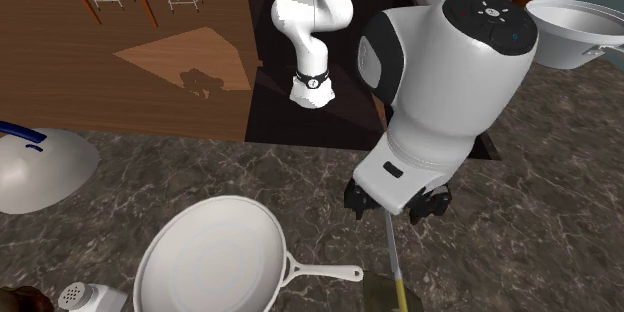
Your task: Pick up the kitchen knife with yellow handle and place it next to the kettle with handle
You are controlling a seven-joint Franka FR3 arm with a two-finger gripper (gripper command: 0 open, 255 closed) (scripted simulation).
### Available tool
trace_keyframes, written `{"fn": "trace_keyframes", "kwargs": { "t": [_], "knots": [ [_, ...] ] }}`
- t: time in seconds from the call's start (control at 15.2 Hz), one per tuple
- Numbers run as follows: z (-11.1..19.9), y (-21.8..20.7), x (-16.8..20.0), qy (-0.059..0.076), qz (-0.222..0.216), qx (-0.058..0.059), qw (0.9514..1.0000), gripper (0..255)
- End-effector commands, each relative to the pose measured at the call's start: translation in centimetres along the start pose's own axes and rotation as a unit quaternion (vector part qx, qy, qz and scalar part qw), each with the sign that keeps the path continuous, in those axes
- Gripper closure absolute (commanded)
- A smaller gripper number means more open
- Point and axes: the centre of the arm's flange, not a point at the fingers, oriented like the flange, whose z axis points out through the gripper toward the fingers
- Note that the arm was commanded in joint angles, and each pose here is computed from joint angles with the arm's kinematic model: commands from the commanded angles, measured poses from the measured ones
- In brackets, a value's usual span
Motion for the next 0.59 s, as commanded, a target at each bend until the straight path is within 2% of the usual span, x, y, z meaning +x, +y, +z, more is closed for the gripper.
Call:
{"fn": "trace_keyframes", "kwargs": {
  "t": [0.0, 0.13, 0.53],
  "knots": [
    [1.0, -1.0, 2.2, 0.004, 0.000, 0.003, 1.0000, 0],
    [1.8, -2.0, 4.3, 0.008, 0.000, 0.005, 1.0000, 0],
    [4.5, -2.1, 4.5, 0.009, 0.000, 0.005, 0.9999, 0]
  ]
}}
